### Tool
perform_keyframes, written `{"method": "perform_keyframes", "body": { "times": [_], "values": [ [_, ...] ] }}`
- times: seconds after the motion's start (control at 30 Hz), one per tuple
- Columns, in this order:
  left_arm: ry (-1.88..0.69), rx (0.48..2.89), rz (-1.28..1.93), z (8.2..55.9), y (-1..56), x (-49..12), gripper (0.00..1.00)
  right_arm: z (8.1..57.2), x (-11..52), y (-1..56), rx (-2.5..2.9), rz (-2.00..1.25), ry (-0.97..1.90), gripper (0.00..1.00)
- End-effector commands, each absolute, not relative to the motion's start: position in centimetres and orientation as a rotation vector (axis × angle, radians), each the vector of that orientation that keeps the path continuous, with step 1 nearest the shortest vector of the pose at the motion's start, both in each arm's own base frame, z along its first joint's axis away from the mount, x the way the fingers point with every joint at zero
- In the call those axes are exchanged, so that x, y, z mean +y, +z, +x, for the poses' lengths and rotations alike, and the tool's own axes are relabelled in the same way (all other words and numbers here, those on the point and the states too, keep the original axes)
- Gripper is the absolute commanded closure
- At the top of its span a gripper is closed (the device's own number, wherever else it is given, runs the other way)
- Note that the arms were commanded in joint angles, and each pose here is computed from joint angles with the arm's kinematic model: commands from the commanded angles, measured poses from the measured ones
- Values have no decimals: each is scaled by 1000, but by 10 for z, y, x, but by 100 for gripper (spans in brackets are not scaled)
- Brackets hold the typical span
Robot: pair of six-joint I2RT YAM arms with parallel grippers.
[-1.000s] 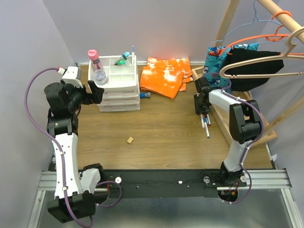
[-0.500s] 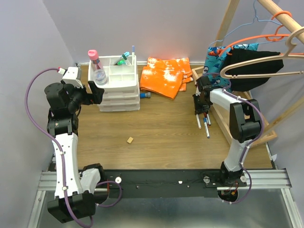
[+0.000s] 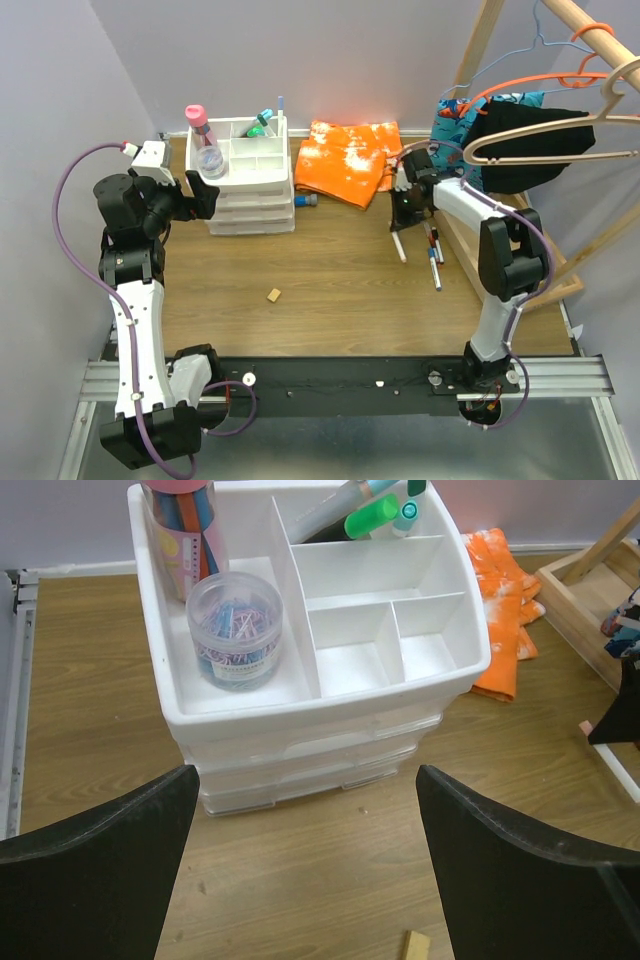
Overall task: Sort the stationery into containers
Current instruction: Pick up the pen from the center of the board, then place the pen in the storage box.
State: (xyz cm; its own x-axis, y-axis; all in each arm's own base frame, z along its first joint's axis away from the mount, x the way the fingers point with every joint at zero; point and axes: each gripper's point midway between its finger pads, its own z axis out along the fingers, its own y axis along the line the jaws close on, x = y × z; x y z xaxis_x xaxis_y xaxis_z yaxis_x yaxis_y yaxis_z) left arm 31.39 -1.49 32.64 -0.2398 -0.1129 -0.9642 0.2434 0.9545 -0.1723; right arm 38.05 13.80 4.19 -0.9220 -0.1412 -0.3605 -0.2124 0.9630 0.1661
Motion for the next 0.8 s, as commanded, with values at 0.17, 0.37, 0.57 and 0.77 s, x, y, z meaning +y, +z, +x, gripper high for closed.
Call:
{"method": "perform_keyframes", "body": {
  "times": [0.17, 0.37, 0.57, 0.77],
  "values": [
    [-282, 1728, 122, 316, 351, -9, 1, 400, 302, 222, 2232, -581, 766, 97],
    [-252, 1740, 113, 313, 349, -3, 1, 432, 342, 325, 1793, -646, 806, 99],
    [-237, 1746, 115, 312, 348, 0, 1, 463, 364, 402, 1491, -594, 822, 99],
    [-239, 1748, 105, 314, 345, 2, 1, 480, 395, 433, 1319, -573, 814, 99]
  ]
}}
